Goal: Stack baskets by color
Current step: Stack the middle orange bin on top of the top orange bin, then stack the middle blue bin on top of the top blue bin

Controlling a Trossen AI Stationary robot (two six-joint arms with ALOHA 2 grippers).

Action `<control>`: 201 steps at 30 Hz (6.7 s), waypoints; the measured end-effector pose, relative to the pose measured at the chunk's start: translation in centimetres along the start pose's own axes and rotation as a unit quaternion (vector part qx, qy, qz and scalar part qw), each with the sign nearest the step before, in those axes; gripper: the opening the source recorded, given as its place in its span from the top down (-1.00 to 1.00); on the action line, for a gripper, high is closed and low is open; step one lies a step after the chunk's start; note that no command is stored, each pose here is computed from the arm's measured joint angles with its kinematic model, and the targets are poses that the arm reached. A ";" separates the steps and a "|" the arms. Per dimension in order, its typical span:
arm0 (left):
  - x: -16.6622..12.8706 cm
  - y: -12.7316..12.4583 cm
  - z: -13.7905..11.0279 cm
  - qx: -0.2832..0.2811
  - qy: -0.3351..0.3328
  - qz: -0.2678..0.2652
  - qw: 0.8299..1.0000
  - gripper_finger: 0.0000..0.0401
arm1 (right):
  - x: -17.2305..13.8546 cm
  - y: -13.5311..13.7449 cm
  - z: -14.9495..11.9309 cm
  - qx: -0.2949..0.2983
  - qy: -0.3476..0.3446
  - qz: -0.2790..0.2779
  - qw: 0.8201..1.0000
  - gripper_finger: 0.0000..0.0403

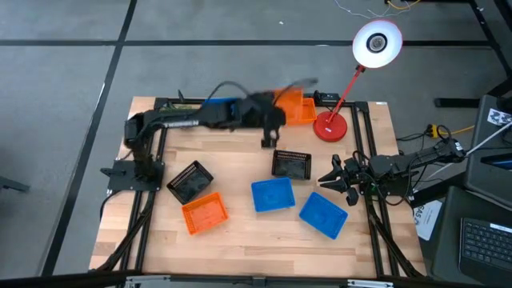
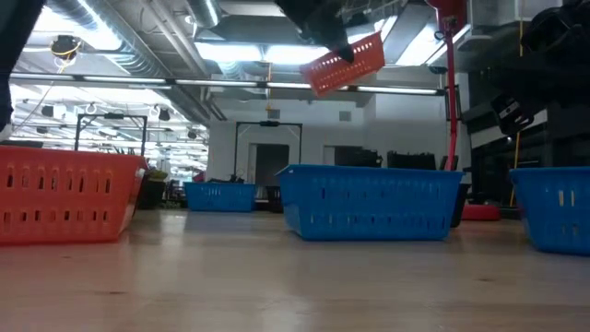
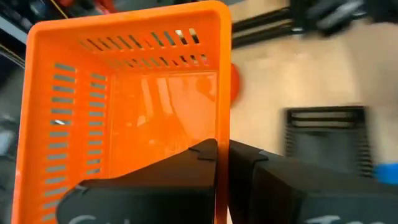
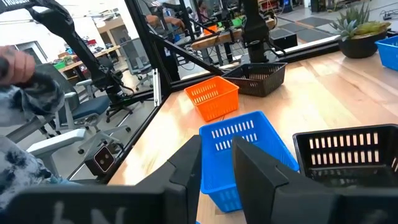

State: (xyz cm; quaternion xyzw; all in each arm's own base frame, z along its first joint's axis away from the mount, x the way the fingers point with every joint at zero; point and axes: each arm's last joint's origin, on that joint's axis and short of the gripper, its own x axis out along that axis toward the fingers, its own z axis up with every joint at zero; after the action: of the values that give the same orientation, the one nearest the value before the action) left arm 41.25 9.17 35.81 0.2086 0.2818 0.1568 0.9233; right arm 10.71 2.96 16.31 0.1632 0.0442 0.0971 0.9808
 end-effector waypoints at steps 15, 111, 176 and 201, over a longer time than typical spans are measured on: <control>13.2 9.1 -3.8 -0.023 -0.019 -0.022 0.999 1.00 | 0.0 0.0 -0.1 -0.003 0.006 -0.002 1.000 0.56; 19.4 3.6 -7.5 0.033 0.068 -0.004 0.997 0.55 | 0.0 -0.2 -0.3 -0.003 0.012 -0.023 1.000 0.56; 1.0 -16.5 -9.6 -0.224 0.121 -0.245 0.936 0.60 | 0.2 -0.4 -0.6 0.059 0.024 -0.039 0.997 0.56; 3.9 -17.2 -8.7 -0.158 0.216 -0.215 0.939 0.34 | 0.1 -0.3 -0.9 0.077 0.047 -0.021 0.996 0.56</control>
State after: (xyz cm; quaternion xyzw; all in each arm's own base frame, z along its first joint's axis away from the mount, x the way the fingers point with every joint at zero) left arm 42.18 -1.48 19.31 -0.0444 0.4843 0.0379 0.8729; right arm 10.80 2.99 15.35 0.2328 0.1006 0.0805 0.9639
